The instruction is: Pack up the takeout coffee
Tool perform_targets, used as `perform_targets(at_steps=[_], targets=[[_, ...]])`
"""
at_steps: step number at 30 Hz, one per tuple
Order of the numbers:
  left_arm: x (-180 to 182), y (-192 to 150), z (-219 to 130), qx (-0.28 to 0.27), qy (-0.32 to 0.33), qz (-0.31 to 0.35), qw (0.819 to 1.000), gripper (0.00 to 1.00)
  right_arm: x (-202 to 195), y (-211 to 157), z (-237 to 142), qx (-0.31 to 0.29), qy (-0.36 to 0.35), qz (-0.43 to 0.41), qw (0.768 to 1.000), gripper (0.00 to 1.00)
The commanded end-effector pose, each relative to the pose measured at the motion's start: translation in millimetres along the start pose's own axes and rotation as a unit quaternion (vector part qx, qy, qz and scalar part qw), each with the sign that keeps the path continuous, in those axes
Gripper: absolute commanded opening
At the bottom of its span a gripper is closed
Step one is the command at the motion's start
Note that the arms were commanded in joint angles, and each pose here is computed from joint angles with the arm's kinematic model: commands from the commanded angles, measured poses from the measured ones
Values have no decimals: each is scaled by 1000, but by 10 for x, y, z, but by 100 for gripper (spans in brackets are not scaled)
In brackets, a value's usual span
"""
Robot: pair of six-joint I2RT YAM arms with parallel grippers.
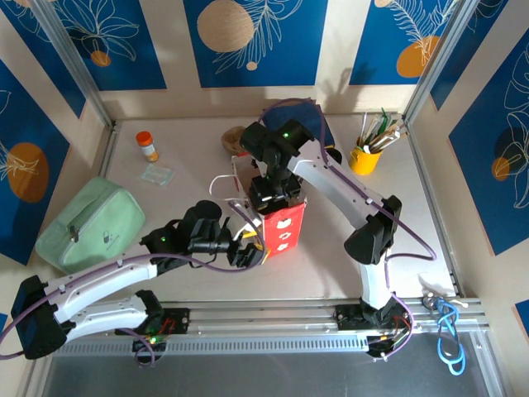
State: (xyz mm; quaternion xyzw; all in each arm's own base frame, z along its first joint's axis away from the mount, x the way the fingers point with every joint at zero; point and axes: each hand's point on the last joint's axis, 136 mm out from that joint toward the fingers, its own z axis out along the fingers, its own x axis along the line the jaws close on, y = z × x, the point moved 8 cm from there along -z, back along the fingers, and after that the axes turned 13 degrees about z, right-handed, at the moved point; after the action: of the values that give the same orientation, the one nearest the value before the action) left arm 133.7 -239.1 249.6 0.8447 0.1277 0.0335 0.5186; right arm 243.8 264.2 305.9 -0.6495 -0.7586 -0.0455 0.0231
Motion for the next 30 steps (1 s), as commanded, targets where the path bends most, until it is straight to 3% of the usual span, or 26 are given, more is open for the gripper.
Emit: perform_targets(at_steps=[1,30], targets=[[-41,-24,1,8,-3,16,1000,73,-138,-199,58,82,-42,3,996,64],[-41,-41,36,12,-2,22,1000,73,-92,-92,257,92,-73,-4,993,64]])
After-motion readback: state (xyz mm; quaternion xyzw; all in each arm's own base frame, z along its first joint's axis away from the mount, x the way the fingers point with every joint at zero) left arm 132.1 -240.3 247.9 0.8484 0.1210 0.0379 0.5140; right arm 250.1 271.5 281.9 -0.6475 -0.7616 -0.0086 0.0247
